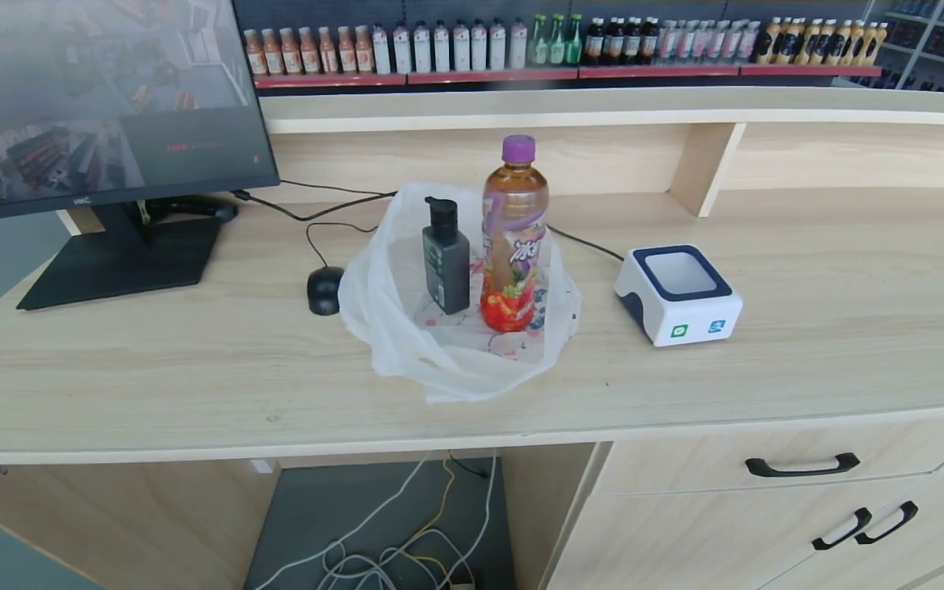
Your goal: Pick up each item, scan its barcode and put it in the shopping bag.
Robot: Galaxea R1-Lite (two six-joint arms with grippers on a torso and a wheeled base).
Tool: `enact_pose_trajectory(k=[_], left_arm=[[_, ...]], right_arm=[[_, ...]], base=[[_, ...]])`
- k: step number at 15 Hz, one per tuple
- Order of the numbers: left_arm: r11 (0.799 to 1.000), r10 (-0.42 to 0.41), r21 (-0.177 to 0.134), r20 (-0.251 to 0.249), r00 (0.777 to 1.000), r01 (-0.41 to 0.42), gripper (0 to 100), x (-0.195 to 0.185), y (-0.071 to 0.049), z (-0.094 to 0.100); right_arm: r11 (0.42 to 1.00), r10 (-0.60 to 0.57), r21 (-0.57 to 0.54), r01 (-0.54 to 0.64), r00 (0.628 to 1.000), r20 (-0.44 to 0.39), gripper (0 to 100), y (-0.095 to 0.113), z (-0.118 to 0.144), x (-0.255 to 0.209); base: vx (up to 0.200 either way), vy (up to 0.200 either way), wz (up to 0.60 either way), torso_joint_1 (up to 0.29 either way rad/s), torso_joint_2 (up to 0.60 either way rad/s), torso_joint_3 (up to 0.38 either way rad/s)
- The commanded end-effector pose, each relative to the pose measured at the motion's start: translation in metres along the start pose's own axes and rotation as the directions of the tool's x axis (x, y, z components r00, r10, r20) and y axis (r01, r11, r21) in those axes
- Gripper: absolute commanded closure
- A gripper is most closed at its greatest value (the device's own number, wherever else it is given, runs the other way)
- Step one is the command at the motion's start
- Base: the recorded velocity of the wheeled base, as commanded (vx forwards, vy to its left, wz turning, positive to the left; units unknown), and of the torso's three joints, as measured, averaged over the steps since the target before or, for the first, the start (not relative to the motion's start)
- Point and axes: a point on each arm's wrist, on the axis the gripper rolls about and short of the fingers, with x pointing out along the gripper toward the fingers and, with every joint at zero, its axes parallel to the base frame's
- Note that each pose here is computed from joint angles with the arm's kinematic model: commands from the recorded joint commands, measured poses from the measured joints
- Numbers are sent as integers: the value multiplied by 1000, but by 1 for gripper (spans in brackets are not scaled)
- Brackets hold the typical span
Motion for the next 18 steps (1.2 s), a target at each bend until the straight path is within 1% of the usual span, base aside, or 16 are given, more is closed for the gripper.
enact_pose_trajectory(k=[1,2,13,18], left_arm=[[1000,0,-7,1,1000,0,0,0,0,0],[1000,0,-11,1,1000,0,0,0,0,0],[1000,0,-8,1,1000,0,0,0,0,0],[1000,0,-8,1,1000,0,0,0,0,0]], right_arm=[[1000,-1,-3,1,1000,-4,0,0,0,0],[1000,-1,-3,1,1000,-4,0,0,0,0],[1000,-1,0,1,1000,-4,0,0,0,0],[1000,-1,0,1,1000,-2,0,0,0,0]], base=[[0,-200,0,-7,2,2],[0,-200,0,2,2,2],[0,-200,0,3,3,4],[0,0,0,0,0,0]])
